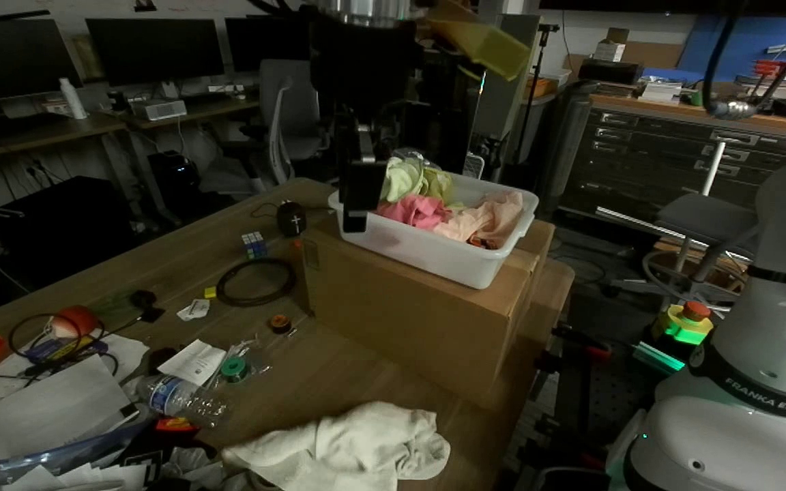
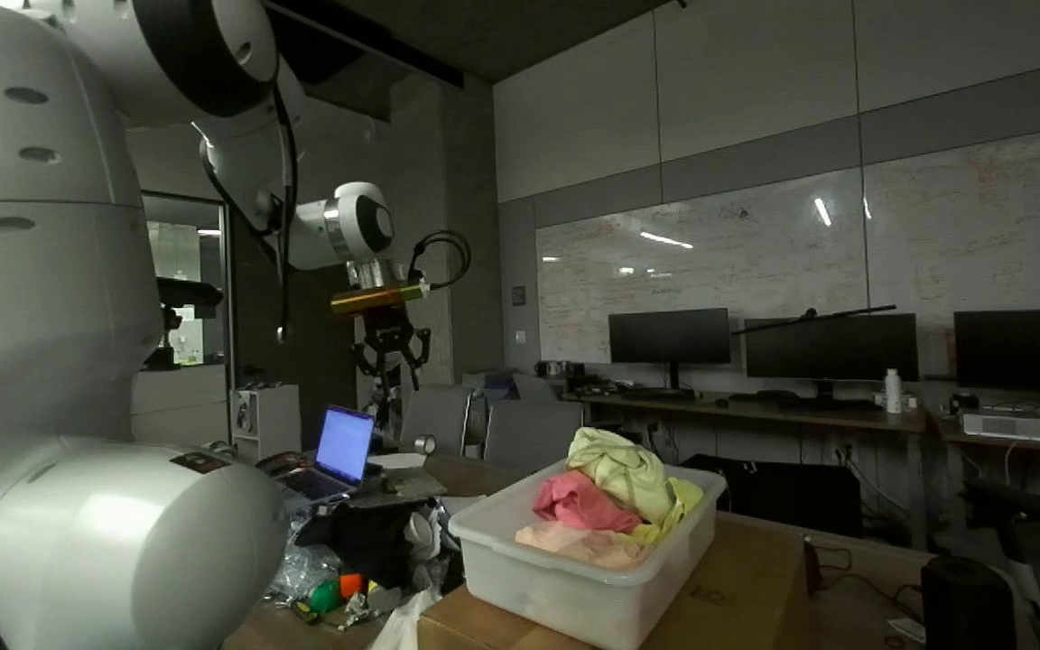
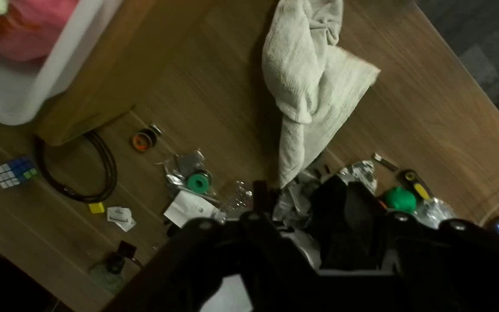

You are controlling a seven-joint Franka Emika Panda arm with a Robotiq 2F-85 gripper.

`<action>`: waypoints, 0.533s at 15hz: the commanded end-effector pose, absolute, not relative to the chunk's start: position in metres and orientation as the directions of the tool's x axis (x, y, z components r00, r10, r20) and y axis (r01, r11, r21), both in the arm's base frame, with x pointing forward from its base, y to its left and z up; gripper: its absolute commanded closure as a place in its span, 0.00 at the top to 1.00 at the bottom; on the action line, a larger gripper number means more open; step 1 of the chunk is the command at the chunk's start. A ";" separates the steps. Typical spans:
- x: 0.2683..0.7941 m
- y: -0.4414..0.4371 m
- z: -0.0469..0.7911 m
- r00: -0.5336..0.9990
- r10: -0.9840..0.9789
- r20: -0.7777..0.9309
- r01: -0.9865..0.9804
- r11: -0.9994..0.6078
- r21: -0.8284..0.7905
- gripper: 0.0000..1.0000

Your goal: Pick the clothes in the box and put them on the table

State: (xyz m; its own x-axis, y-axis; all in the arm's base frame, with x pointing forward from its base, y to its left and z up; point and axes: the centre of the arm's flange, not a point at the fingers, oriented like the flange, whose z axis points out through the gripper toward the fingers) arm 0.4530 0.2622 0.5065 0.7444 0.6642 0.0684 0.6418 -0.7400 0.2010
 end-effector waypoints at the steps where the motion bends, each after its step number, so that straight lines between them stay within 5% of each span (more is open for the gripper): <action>1: 0.472 0.244 0.505 0.776 0.630 0.014 0.585 -0.729 0.356 0.83; 3: 0.479 0.210 0.500 0.831 0.555 0.038 0.489 -0.761 0.426 0.98; 8: 0.489 0.104 0.490 0.952 0.298 0.069 0.239 -0.865 0.441 1.00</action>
